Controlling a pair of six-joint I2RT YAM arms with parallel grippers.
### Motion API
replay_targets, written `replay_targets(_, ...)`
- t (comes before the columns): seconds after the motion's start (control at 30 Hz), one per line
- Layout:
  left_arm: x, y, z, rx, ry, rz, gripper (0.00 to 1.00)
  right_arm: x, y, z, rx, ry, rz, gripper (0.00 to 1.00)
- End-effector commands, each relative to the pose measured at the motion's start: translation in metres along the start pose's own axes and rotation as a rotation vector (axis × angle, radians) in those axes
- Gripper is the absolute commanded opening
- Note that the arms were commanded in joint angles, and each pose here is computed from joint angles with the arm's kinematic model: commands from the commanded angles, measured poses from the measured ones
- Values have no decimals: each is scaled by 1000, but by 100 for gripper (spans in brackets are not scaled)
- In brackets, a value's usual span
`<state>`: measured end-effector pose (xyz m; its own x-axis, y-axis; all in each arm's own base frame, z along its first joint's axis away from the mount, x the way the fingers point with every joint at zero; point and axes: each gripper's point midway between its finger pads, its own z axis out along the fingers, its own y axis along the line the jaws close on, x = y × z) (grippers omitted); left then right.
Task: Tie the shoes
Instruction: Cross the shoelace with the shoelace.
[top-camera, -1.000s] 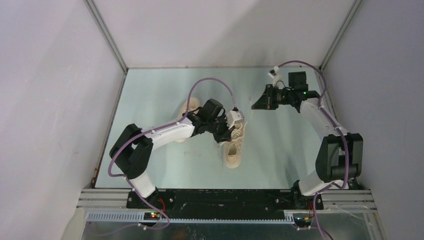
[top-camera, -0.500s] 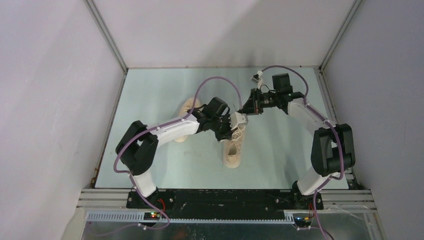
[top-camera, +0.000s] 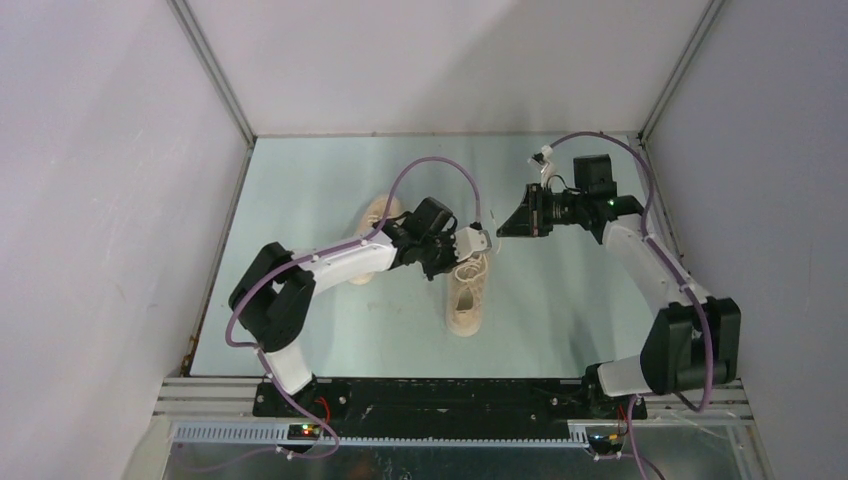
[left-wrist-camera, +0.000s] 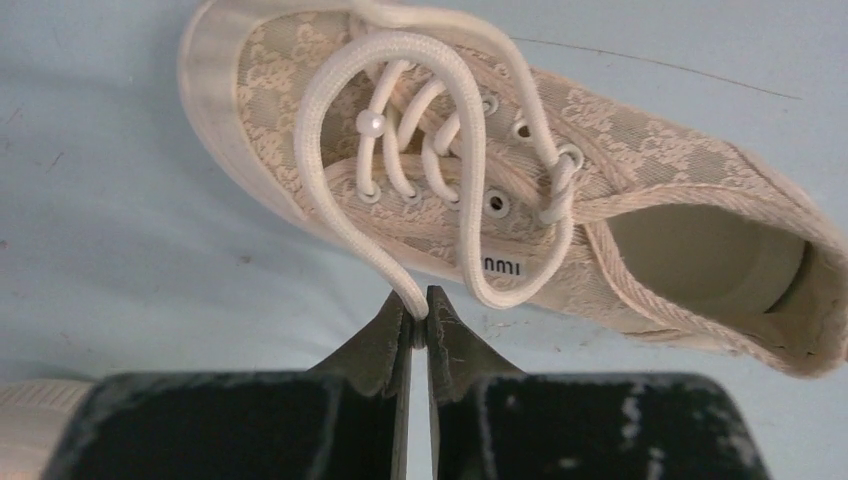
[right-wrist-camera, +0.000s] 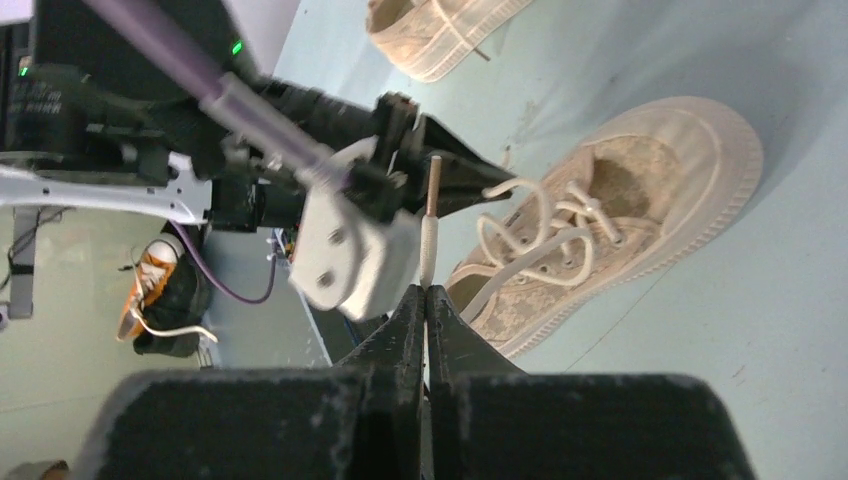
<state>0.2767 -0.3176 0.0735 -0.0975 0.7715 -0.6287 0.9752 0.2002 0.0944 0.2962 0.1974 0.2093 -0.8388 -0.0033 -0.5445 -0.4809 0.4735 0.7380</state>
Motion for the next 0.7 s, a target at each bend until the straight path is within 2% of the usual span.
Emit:
replay_targets(0.0, -21, 17, -13, -88, -45, 45, 10, 12, 11, -7, 9, -6, -77, 0)
replay_targets(0.17, -27, 13, -6, -95, -37, 66, 11, 12, 25, -1, -105, 9, -20, 0)
replay_targets(0.47, -43, 1, -3, -69, -82, 80, 11, 12, 13, 15, -147, 44, 157, 0)
replay_targets(0.6, -49, -7, -7, -26, -98, 90, 14, 10, 4, 16, -144, 43, 194, 0)
replay_targets(0.67, -47, -14, -9, 11, -94, 126, 19, 11, -7, 14, -93, 30, 189, 0)
